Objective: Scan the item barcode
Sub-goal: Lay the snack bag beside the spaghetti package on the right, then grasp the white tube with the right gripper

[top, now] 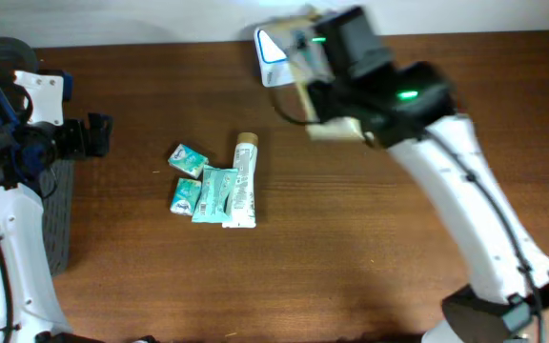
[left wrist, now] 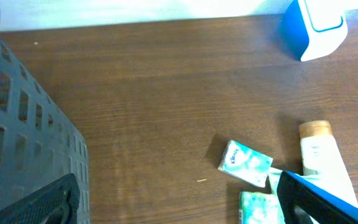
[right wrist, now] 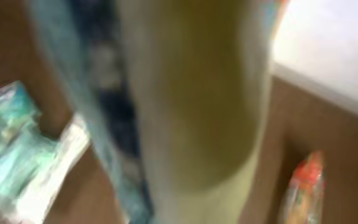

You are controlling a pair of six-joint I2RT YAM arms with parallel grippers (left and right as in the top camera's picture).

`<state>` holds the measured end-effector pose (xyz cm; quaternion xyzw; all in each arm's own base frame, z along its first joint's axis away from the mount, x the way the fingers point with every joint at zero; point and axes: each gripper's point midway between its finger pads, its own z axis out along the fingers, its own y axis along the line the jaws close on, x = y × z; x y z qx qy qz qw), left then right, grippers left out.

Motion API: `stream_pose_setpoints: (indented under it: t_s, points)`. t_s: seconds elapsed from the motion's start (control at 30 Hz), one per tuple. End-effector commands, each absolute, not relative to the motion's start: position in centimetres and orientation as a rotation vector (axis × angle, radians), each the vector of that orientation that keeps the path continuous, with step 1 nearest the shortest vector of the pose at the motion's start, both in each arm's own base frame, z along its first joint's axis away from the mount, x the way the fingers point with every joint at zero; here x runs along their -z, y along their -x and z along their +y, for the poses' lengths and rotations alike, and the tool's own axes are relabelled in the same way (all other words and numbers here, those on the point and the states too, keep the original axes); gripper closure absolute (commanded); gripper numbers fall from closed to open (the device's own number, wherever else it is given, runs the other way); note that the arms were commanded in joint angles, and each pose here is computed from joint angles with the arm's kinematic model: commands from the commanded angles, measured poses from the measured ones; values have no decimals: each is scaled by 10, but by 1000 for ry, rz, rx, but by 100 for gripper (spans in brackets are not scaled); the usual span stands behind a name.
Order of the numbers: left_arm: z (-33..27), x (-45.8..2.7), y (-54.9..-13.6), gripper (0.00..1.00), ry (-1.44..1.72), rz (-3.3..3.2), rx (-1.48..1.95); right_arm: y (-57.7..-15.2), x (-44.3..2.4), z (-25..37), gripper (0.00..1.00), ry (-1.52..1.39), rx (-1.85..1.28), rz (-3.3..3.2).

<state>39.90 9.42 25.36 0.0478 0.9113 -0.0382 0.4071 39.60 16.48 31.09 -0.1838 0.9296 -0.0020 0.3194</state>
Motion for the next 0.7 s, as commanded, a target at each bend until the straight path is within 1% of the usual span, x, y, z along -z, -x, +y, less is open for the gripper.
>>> stream_pose_setpoints:
  t_s: [0.0,0.07,0.1,0.13,0.2,0.23,0.3,0.33,0.37,0.4,0.43,0.47,0.5,0.57,0.6,0.63,0.67]
  points:
    - [94,-256,-399,1,-138,2286,96,-382,-264,103,96,241,-106,2737]
    - [94,-256,-399,1,-138,2286,96,-377,-226,55,96,79,-53,2888]
    - [94,-256,-399,1,-138,2286,96,-375,-198,28,96,-11,-23,2964]
    - [94,-256,-399,1,-138,2286,96,-374,-172,7,96,-53,9,3012]
    - [94,-256,-399,1,-138,2286,96,-369,-134,-17,95,-36,20,3082]
    - [94,-256,-399,1,-138,2286,96,-369,-119,-32,94,-99,21,3100]
    - [94,-256,-399,1,-138,2286,96,-370,-112,-49,94,-168,23,3108]
    - [94,-256,-399,1,-138,2286,96,-369,-110,-56,88,-200,22,3109]
    - [94,-256,-399,1,-138,2286,96,-369,-110,-63,87,-229,22,3104]
    - [94,-256,-399,1,-138,2286,96,-369,-110,-74,81,-297,23,3091]
    - [94,-256,-399,1,-138,2286,96,-369,-110,-78,78,-333,23,3083]
    - [94,-256,-399,1,-138,2286,96,-370,-110,-80,45,-366,23,3074]
    - [93,-256,-399,1,-138,2286,96,-370,-110,-79,33,-380,15,3070]
    - [94,-256,-399,1,-138,2286,96,-374,-113,-72,31,-376,-48,3056]
    - [94,-256,-399,1,-138,2286,96,-380,-118,-62,32,-369,-146,3035]
    - [94,-256,-399,1,-138,2286,96,-388,-133,-39,33,-352,-356,2992]
    - [94,-256,-399,1,-138,2286,96,-393,-145,-20,37,-331,-516,2955]
